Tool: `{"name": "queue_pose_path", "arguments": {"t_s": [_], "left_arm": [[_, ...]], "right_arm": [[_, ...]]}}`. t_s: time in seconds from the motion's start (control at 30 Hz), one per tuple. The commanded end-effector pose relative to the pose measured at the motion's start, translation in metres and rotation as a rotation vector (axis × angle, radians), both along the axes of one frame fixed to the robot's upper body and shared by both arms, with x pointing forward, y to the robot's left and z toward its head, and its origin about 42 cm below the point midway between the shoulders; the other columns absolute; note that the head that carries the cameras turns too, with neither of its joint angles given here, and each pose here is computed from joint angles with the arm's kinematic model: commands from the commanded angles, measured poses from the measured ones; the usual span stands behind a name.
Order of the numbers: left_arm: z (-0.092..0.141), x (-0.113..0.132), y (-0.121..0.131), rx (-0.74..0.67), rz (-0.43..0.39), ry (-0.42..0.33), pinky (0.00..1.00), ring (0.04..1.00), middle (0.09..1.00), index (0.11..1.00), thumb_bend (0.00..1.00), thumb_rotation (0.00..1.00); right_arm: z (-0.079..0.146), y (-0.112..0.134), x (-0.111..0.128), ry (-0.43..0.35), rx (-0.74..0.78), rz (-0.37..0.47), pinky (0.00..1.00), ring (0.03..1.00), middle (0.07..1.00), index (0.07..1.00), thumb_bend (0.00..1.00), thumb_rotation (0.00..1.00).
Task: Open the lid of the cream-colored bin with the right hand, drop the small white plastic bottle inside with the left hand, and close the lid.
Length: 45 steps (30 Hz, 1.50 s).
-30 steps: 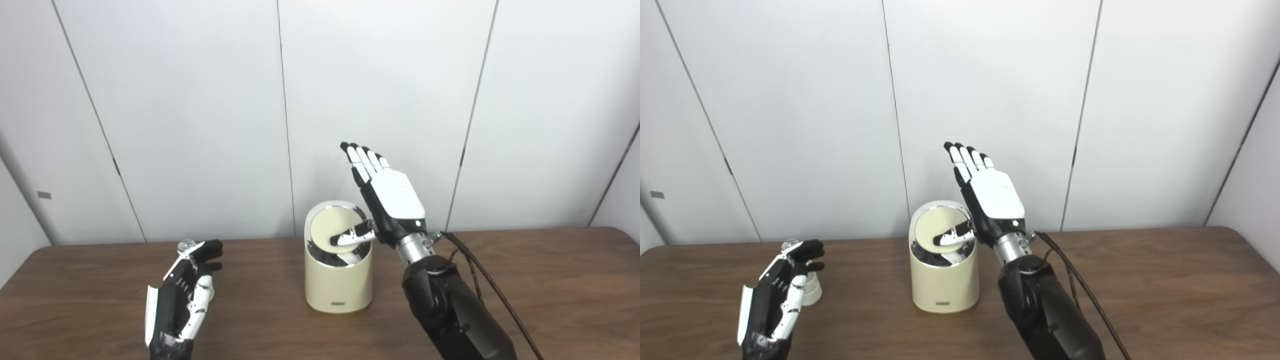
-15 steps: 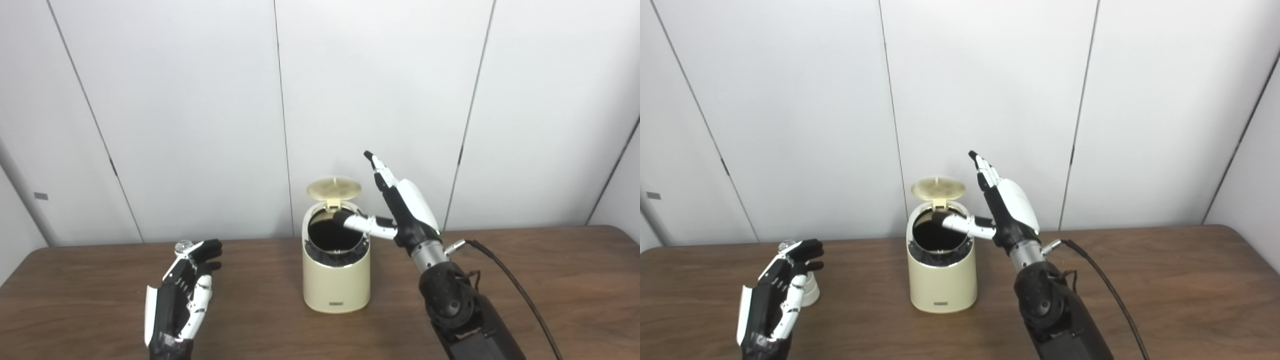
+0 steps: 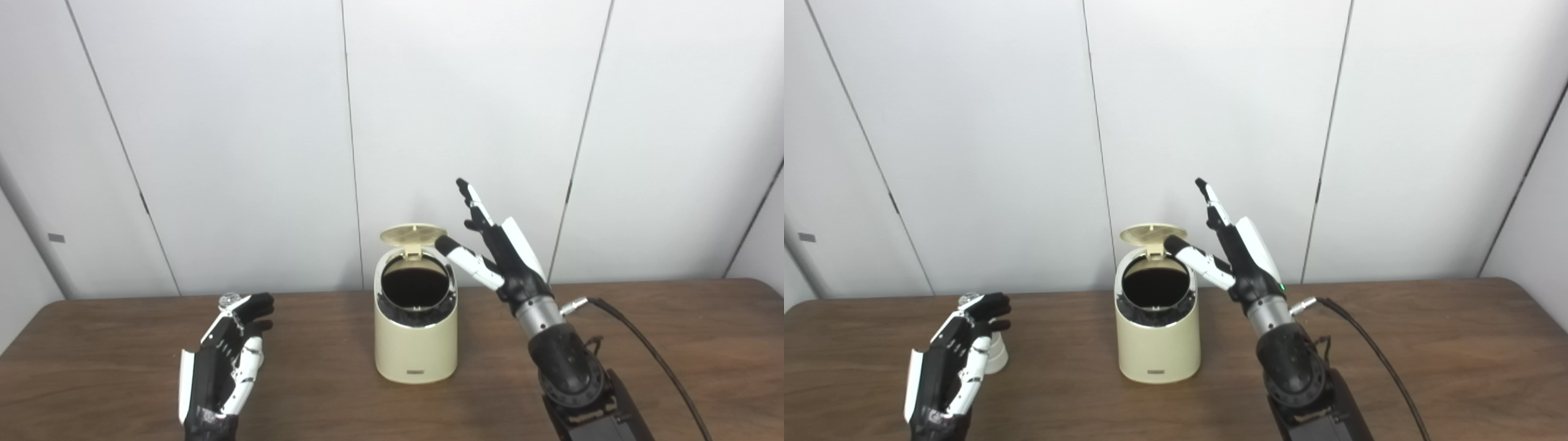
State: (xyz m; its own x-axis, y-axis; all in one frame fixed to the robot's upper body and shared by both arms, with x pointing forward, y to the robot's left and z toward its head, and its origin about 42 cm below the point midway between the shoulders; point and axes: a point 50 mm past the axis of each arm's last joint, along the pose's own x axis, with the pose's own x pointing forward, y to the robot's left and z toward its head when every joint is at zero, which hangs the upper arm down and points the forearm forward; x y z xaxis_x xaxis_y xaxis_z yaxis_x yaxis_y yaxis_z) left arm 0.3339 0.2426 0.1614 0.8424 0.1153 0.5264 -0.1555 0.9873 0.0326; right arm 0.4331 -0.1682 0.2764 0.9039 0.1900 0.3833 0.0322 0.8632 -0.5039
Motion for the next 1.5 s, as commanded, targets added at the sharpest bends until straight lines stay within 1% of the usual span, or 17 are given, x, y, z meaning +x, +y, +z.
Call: {"name": "queue_pose_path", "arguments": {"t_s": [0.0, 0.1, 0.13, 0.17, 0.2, 0.27, 0.37, 0.4, 0.47, 0.67, 0.7, 0.8, 0.97, 1.1, 1.27, 1.37, 1.47], "left_arm": [[0.014, 0.004, -0.001, 0.018, -0.004, -0.070, 0.68, 0.747, 0.746, 0.720, 0.22, 0.55], [0.014, 0.004, 0.000, 0.019, -0.004, -0.070, 0.68, 0.748, 0.747, 0.718, 0.22, 0.55], [0.015, 0.004, 0.000, 0.017, -0.006, -0.071, 0.69, 0.749, 0.748, 0.720, 0.22, 0.55], [0.015, 0.004, 0.000, 0.013, -0.008, -0.070, 0.69, 0.750, 0.750, 0.723, 0.22, 0.55], [0.015, 0.004, 0.000, 0.011, -0.010, -0.070, 0.69, 0.751, 0.750, 0.724, 0.22, 0.55], [0.015, 0.004, 0.001, 0.016, -0.010, -0.071, 0.69, 0.751, 0.748, 0.718, 0.21, 0.55], [0.015, 0.004, 0.001, 0.027, -0.010, -0.072, 0.69, 0.750, 0.747, 0.714, 0.22, 0.55], [0.015, 0.004, 0.002, 0.028, -0.010, -0.070, 0.69, 0.750, 0.747, 0.715, 0.22, 0.55], [0.014, 0.004, 0.002, 0.030, -0.008, -0.069, 0.68, 0.749, 0.747, 0.718, 0.22, 0.56], [0.013, 0.005, 0.004, 0.026, -0.011, -0.064, 0.69, 0.750, 0.747, 0.719, 0.23, 0.55], [0.013, 0.005, 0.005, 0.025, -0.011, -0.063, 0.69, 0.749, 0.745, 0.718, 0.23, 0.55], [0.012, 0.005, 0.007, 0.031, -0.009, -0.060, 0.69, 0.751, 0.747, 0.719, 0.23, 0.57], [0.009, 0.005, 0.011, 0.019, -0.013, -0.047, 0.69, 0.752, 0.750, 0.726, 0.23, 0.56], [0.008, 0.004, 0.013, 0.021, -0.012, -0.041, 0.69, 0.754, 0.753, 0.731, 0.22, 0.58], [0.010, 0.003, 0.015, 0.015, -0.009, -0.052, 0.69, 0.749, 0.748, 0.723, 0.21, 0.57], [0.024, 0.002, 0.017, -0.009, -0.009, -0.096, 0.66, 0.727, 0.741, 0.722, 0.22, 0.58], [0.042, 0.000, 0.022, -0.022, -0.021, -0.148, 0.68, 0.724, 0.747, 0.733, 0.28, 0.62]], "right_arm": [[0.029, -0.001, -0.005, -0.155, 0.035, 0.039, 0.92, 0.994, 1.000, 1.000, 0.81, 0.99], [0.026, -0.006, -0.013, -0.193, 0.082, 0.040, 0.93, 1.000, 1.000, 1.000, 0.78, 1.00], [0.026, -0.008, -0.016, -0.212, 0.108, 0.040, 0.93, 0.996, 1.000, 0.995, 0.73, 1.00], [0.024, -0.011, -0.019, -0.237, 0.143, 0.040, 0.92, 0.985, 0.997, 0.984, 0.64, 1.00], [0.023, -0.013, -0.023, -0.263, 0.174, 0.038, 0.89, 0.966, 0.979, 0.961, 0.49, 1.00], [0.018, -0.019, -0.028, -0.324, 0.235, 0.037, 0.80, 0.906, 0.920, 0.893, 0.27, 0.99], [0.010, -0.028, -0.035, -0.370, 0.309, 0.051, 0.75, 0.860, 0.876, 0.839, 0.17, 0.94], [0.006, -0.033, -0.037, -0.375, 0.322, 0.041, 0.78, 0.855, 0.861, 0.825, 0.14, 0.92], [0.001, -0.039, -0.041, -0.380, 0.336, 0.025, 0.82, 0.862, 0.853, 0.809, 0.13, 0.89], [-0.025, -0.058, -0.051, -0.379, 0.370, 0.016, 0.82, 0.880, 0.870, 0.819, 0.19, 0.88], [-0.030, -0.061, -0.052, -0.376, 0.371, 0.014, 0.82, 0.883, 0.874, 0.820, 0.22, 0.88], [-0.047, -0.073, -0.055, -0.340, 0.385, -0.003, 0.83, 0.891, 0.878, 0.825, 0.25, 0.87], [-0.070, -0.083, -0.065, -0.294, 0.353, -0.068, 0.82, 0.880, 0.870, 0.831, 0.22, 0.84], [-0.090, -0.090, -0.071, -0.228, 0.360, -0.080, 0.83, 0.880, 0.876, 0.831, 0.22, 0.75], [-0.093, -0.086, -0.069, -0.224, 0.350, -0.093, 0.82, 0.877, 0.877, 0.833, 0.24, 0.76], [-0.093, -0.087, -0.068, -0.226, 0.337, -0.099, 0.82, 0.881, 0.879, 0.831, 0.24, 0.77], [-0.094, -0.090, -0.067, -0.223, 0.329, -0.104, 0.83, 0.885, 0.877, 0.827, 0.23, 0.74]]}}
